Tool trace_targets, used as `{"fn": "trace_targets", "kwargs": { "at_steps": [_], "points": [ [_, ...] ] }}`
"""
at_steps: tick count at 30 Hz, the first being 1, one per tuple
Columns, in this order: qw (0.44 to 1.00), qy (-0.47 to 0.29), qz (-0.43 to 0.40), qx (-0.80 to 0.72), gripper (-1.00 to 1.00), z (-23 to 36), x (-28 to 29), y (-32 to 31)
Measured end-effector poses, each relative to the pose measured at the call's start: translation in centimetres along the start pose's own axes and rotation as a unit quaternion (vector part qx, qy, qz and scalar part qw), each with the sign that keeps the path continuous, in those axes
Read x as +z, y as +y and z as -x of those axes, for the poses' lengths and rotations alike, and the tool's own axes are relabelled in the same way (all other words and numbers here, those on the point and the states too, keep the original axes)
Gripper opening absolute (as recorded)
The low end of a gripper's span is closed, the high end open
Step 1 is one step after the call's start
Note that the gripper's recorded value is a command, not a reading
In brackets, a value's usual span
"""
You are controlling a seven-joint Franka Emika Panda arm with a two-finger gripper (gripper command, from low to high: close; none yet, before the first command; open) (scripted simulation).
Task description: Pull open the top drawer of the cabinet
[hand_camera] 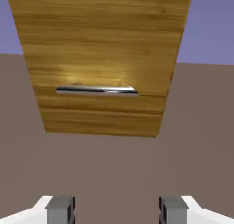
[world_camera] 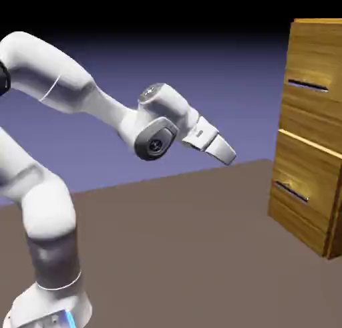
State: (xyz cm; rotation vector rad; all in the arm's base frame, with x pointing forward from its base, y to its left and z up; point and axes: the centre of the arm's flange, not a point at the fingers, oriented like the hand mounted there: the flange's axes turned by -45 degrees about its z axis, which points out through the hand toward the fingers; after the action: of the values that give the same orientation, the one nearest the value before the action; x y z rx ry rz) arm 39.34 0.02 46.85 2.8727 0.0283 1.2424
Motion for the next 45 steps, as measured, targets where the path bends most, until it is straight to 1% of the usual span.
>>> {"fn": "trace_targets", "kwargs": {
  "at_steps": [11, 23, 33, 45],
  "points": [
    [0.987, 0.086, 0.032, 0.133, 0.0, -7.8, -3.6, 2.6],
    [0.952, 0.168, 0.015, 0.257, 0.0, -13.6, -5.1, 2.6],
    [0.909, 0.217, -0.032, 0.353, 0.0, -16.9, -3.5, 1.1],
    [0.838, 0.251, -0.113, 0.471, 0.0, -19.5, 1.6, -1.2]
  ]
}}
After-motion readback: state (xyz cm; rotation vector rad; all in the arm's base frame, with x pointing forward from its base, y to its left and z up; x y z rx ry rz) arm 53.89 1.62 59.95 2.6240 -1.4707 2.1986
